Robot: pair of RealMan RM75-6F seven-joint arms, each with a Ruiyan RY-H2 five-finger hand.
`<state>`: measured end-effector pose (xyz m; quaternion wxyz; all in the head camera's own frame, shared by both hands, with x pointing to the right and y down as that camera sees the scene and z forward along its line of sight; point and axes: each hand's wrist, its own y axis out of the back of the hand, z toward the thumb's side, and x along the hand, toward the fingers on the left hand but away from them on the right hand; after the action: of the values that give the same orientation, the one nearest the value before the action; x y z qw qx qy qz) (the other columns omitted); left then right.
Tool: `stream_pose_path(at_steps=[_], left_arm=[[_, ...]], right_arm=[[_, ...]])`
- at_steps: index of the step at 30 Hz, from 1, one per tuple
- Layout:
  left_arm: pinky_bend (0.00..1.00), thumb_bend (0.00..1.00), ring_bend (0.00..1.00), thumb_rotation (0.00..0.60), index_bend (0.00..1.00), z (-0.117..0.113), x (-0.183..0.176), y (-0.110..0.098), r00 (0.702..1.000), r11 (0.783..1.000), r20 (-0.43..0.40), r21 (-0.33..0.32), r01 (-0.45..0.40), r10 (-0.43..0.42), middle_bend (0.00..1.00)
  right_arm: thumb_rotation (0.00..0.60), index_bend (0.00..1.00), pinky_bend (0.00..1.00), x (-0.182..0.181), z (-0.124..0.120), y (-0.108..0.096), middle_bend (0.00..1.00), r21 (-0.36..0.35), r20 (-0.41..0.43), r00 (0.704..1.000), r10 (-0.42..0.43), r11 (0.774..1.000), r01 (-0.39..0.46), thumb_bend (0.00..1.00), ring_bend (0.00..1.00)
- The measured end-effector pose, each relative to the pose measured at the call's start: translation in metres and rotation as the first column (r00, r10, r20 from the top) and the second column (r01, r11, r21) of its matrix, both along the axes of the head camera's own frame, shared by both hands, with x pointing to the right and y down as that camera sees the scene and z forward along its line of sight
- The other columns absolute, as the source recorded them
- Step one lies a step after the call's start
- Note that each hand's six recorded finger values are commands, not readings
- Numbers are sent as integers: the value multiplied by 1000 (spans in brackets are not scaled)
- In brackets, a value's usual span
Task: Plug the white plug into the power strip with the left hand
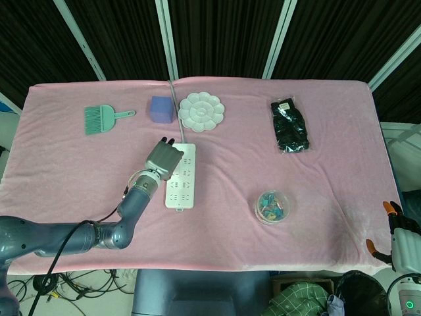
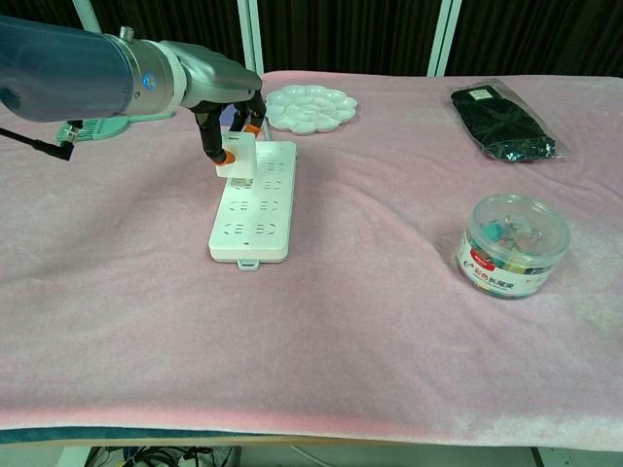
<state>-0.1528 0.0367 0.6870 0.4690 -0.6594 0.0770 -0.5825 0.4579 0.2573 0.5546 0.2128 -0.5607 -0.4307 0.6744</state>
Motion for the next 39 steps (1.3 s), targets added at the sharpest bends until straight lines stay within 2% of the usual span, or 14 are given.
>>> stream_pose_path(at_steps=[39], left_arm=[[186,451,135,600,549,4,-2,3,1000,1000,-6,-11,-4,4,539]], right_arm=[[600,0,136,0,0,0,39,-3,-1,1000,-1,1000,1,228,176]])
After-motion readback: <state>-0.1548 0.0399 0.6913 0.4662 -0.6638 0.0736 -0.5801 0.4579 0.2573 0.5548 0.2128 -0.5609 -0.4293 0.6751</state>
